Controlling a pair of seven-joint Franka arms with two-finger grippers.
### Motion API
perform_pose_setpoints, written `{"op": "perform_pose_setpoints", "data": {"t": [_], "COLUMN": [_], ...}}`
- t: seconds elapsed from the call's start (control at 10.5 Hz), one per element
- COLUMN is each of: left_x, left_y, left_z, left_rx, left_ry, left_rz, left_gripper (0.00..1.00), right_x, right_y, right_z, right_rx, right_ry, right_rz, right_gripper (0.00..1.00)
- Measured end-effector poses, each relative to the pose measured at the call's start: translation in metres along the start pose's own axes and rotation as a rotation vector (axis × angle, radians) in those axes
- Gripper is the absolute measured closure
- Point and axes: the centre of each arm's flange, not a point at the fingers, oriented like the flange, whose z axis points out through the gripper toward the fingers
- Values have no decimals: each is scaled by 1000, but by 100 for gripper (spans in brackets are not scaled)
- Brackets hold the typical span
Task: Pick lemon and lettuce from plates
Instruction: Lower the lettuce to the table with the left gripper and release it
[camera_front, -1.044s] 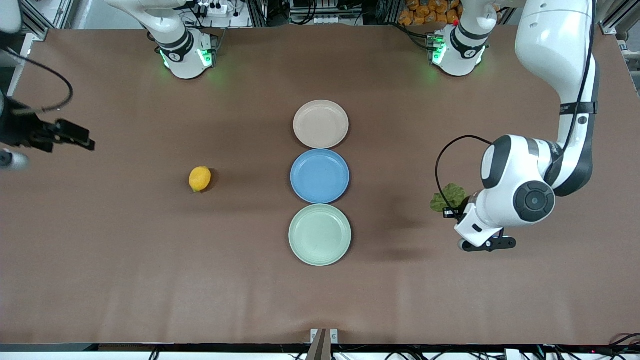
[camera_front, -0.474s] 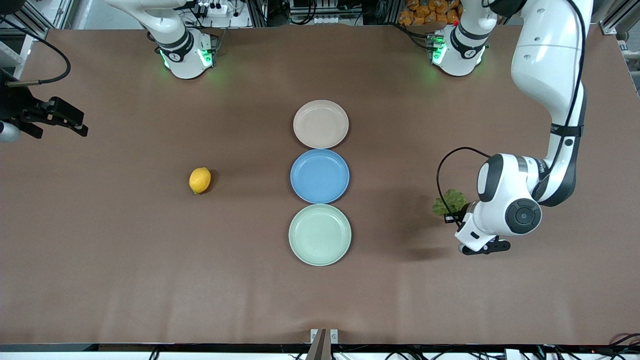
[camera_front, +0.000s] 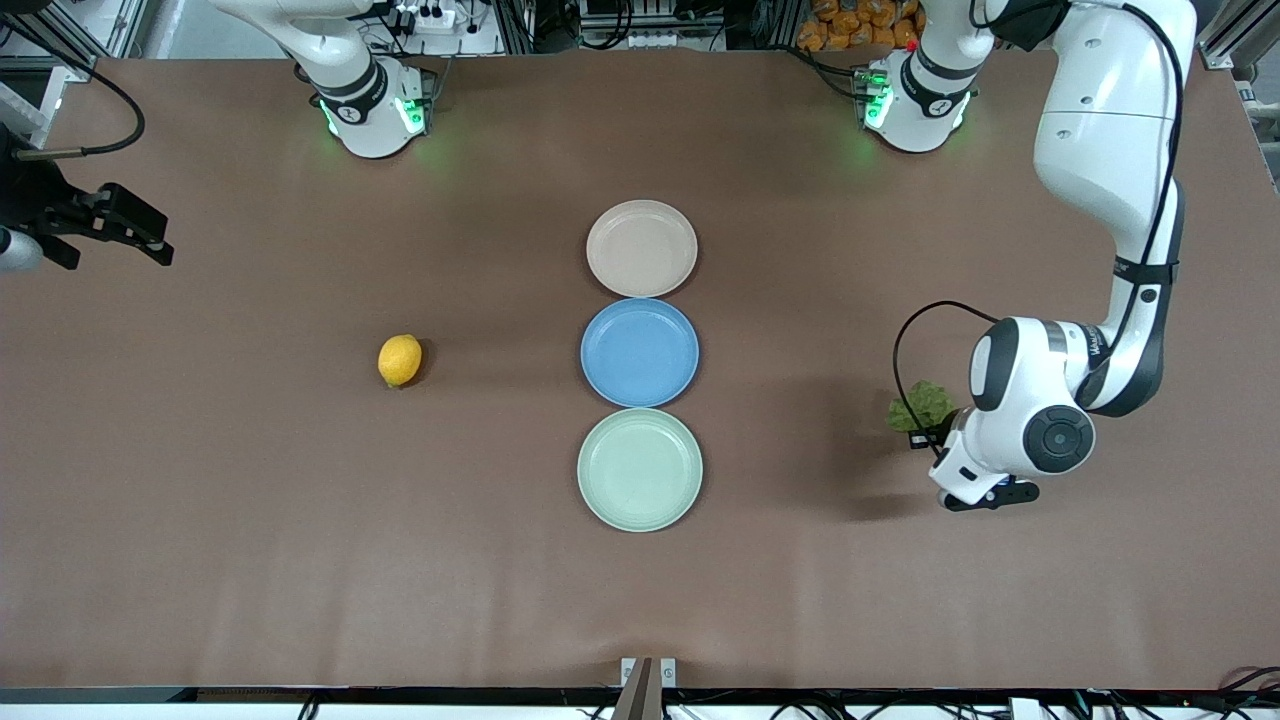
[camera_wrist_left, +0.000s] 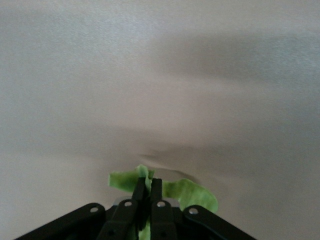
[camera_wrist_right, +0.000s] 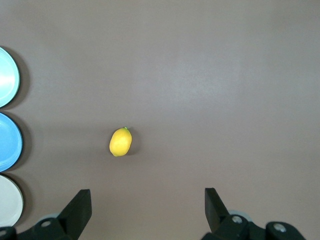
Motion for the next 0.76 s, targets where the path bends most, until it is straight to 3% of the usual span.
{"op": "perform_pose_setpoints", "data": {"t": [0.28, 0.47, 0.66, 0.76], "left_x": [4, 5, -3, -11], "left_y": [-1, -9, -27, -37], "left_z": [-14, -59, -124, -153], "left_rx": [-10, -27, -40, -40], "left_ry": [36, 107, 191, 223], "left_rz": [6, 24, 66, 66], "left_gripper": [44, 17, 0, 0], "right_x": [0, 0, 1, 1], "right_y": [1, 1, 2, 2], "right_z": [2, 3, 3, 5], "right_rx": [-1, -1, -1, -1], "right_ry": [0, 5, 13, 14], "right_rz": [1, 1, 2, 2], "right_gripper": [0, 0, 0, 0]}}
